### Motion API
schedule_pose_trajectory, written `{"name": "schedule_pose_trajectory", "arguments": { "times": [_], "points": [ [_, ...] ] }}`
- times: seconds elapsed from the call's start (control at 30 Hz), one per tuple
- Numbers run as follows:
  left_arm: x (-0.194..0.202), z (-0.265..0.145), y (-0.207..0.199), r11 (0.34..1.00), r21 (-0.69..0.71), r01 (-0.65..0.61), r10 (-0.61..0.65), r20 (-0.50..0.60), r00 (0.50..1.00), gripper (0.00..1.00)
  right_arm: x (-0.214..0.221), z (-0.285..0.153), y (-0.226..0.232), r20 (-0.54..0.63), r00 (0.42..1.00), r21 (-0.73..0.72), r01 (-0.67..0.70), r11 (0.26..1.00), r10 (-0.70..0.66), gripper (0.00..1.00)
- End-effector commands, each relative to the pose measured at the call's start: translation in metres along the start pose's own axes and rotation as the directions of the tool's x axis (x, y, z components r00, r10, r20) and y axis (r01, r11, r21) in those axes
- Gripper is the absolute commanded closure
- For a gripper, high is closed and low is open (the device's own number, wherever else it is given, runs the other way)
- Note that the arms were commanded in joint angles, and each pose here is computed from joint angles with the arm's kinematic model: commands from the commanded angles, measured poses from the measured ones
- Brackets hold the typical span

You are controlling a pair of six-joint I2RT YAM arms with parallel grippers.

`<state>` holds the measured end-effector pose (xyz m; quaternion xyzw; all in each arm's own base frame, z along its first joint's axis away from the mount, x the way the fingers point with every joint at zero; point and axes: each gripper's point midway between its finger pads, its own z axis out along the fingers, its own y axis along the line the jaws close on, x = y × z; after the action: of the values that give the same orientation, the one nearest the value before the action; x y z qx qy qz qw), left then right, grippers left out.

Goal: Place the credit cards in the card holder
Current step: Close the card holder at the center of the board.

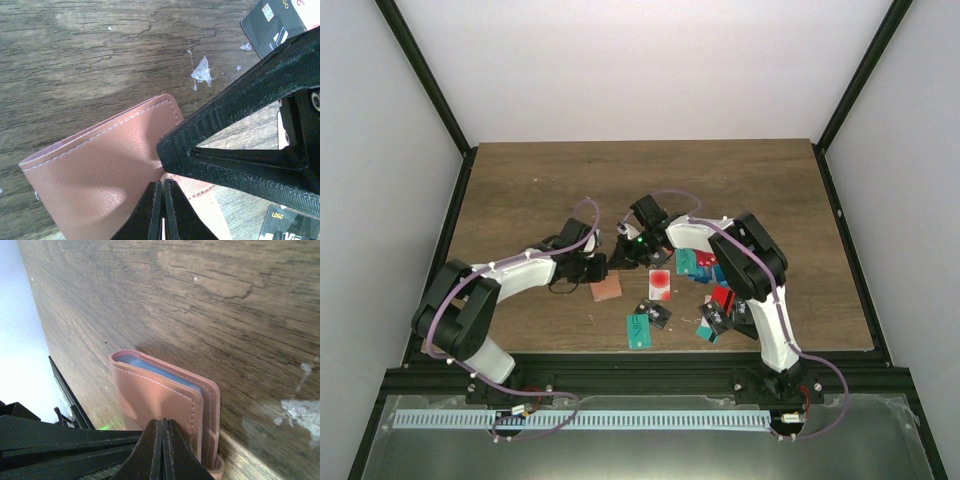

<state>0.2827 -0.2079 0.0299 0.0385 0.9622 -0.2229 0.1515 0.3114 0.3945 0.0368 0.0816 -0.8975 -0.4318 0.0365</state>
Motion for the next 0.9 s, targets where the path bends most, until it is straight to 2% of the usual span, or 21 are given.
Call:
{"name": "schedule_pose_trajectory", "arguments": {
  "times": [0.0,0.33,0.43,0.77,0.87],
  "points": [
    [0.113,0.007,0.053,0.972,-0.229,0.049,-0.133,-0.370,0.919,0.96,-0.008,0.013,-0.031,0.024,0.999,0.090,-0.044,0.995,0.042,0.99],
    [0.145,0.014,0.068,0.941,-0.337,0.026,-0.190,-0.464,0.865,0.96,-0.013,0.011,-0.028,0.033,0.999,0.079,-0.029,0.996,0.026,0.99],
    [0.143,0.005,0.067,0.932,-0.360,0.034,-0.205,-0.450,0.869,0.96,-0.017,0.009,-0.026,0.043,0.999,0.071,-0.021,0.997,0.018,0.99],
    [0.139,-0.004,0.045,0.940,-0.320,0.118,-0.267,-0.473,0.840,0.96,-0.009,0.016,-0.042,0.010,1.000,0.093,-0.013,0.996,0.013,0.99],
    [0.121,-0.007,0.030,0.952,-0.276,0.132,-0.249,-0.444,0.861,0.96,-0.006,0.017,-0.045,0.002,1.000,0.094,-0.012,0.995,0.012,0.99]
  ]
}}
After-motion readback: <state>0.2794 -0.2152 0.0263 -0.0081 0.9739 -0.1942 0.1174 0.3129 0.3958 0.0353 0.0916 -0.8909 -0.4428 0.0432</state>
